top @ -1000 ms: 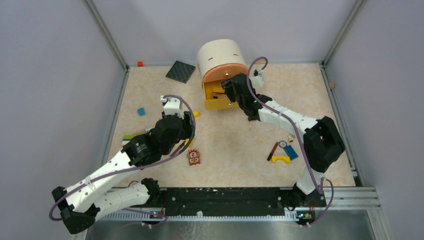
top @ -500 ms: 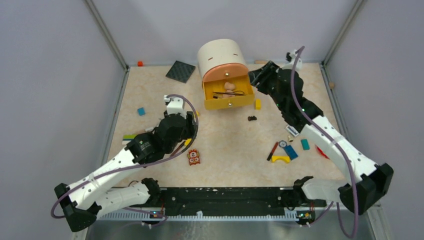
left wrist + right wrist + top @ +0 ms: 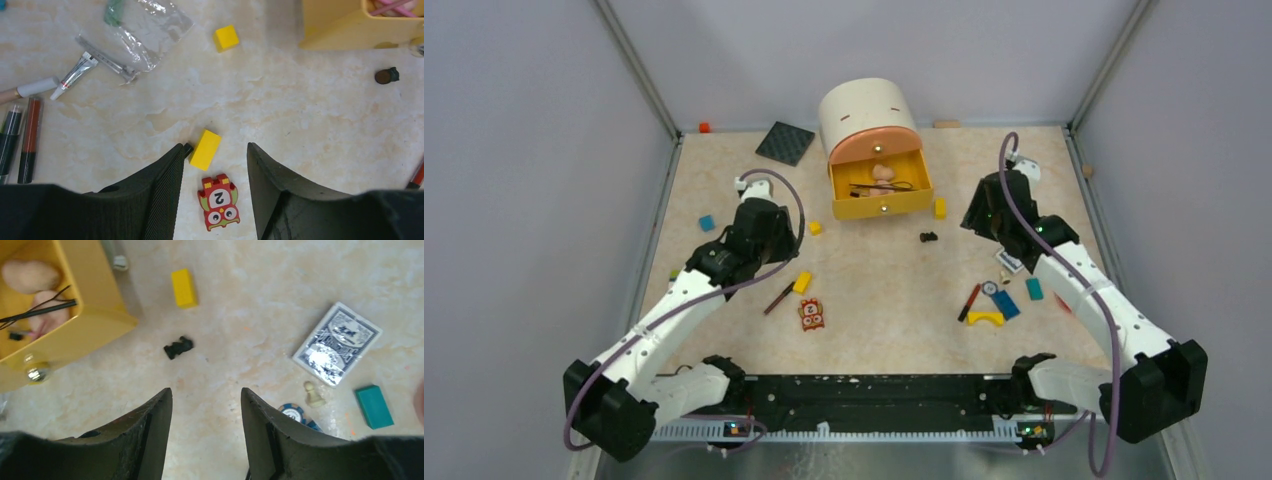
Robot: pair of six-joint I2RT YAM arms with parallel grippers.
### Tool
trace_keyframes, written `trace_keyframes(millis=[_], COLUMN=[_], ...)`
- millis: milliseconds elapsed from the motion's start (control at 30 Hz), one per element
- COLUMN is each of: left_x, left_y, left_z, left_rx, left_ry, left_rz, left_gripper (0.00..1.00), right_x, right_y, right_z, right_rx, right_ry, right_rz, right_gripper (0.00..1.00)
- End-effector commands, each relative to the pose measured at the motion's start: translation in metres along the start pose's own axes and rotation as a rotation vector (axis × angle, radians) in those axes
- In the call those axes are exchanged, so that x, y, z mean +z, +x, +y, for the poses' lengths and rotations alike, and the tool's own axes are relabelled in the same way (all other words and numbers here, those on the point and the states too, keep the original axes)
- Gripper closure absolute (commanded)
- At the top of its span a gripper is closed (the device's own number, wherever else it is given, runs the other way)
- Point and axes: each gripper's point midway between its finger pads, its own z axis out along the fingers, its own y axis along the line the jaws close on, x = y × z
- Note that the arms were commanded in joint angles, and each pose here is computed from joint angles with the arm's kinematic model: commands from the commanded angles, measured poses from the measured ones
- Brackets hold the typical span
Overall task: Organize the makeup
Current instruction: Place the makeup tool in the drawer.
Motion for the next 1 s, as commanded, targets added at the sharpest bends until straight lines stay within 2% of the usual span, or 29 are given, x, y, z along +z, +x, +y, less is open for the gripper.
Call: trace_keyframes(millis=[0,333,733,967], left_x=[0.009,0.018,0.035,0.044], left_y=[0.001,-0.002,-0.012,-0.012], left_z=[-0.001,0.007,0.013,0.025], left_rx=[-0.041,-0.025,-0.041,-0.075], left_ry=[0.074,0.043,-0.004,-0.044], left_rz=[0.036,0.027,-0.037,-0.023], left_gripper=[0.45,0.39,0.39,0.39], right_x=[0.012,0.030,0.026,0.028], right_y=[0.019,0.037,0.049,0.061], right_z=[-0.025,-0.022,-0.057,-0.055], right_rx=[0.043,0.055,0.048,0.059], right_ry=[0.033,0.022,0.178,0.159], right_rz=[0.106,0.176,0.179,0.216], right_gripper=[0.47,0.46,0.46,0.46])
